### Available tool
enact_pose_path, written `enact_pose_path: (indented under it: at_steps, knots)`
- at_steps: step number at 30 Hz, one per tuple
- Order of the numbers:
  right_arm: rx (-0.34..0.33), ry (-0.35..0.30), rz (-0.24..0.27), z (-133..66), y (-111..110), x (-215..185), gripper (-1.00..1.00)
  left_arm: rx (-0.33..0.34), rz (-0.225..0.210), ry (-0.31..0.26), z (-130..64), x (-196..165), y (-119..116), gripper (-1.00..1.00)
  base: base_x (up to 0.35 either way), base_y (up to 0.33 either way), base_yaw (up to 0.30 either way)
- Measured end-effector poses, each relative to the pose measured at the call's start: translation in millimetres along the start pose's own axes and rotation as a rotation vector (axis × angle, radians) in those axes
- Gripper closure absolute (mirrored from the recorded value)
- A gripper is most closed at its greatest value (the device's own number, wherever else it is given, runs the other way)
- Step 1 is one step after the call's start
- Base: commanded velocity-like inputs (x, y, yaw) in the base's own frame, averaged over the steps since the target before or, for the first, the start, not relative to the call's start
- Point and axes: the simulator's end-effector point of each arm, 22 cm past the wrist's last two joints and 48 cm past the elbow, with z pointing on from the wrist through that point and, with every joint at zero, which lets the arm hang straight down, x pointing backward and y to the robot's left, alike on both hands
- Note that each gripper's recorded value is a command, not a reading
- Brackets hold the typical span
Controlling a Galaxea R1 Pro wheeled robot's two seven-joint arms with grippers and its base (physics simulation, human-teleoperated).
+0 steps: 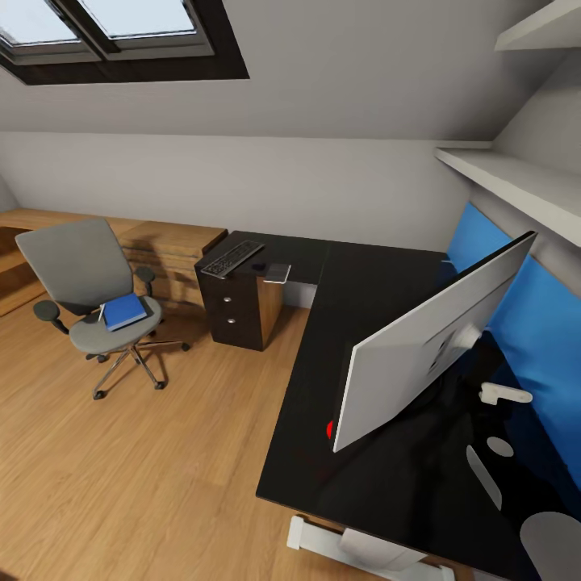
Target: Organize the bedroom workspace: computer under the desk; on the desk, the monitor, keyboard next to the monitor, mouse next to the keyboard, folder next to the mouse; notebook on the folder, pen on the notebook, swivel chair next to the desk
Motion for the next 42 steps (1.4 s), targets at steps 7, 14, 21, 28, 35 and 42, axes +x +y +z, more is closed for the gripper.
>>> enact_pose_path:
  at_steps: [7,14,21,28,35,42]
  knots:
    - [0.000,-0.001,-0.002,-0.1,-0.3,-0.3,1.00,-0.002,-0.005,0.012,-1.0,6.0,1.6,-1.00,0.017,0.000,0.000]
    - [-0.001,0.001,-0.007,-3.9,-2.4,-0.3,1.00,-0.001,-0.015,0.003,-3.4,6.2,2.0,-1.00,0.046,0.000,0.000]
    - [-0.001,0.001,-0.006,-3.3,-2.3,-0.3,1.00,-0.002,-0.017,0.001,-3.2,5.9,2.3,-1.00,0.004,0.000,0.000]
    - [0.000,0.001,-0.006,-3.2,-2.3,-0.3,1.00,-0.003,-0.017,0.001,-3.1,5.8,2.7,-1.00,0.000,0.000,0.000]
    - [0.007,0.002,0.004,0.5,-3.4,0.4,1.00,-0.006,-0.014,0.006,-1.2,6.0,2.5,-1.00,0.000,0.000,0.000]
    - [0.012,0.002,0.005,0.7,-4.6,0.7,1.00,-0.006,-0.014,0.006,-1.3,6.0,2.0,-1.00,0.000,0.000,0.000]
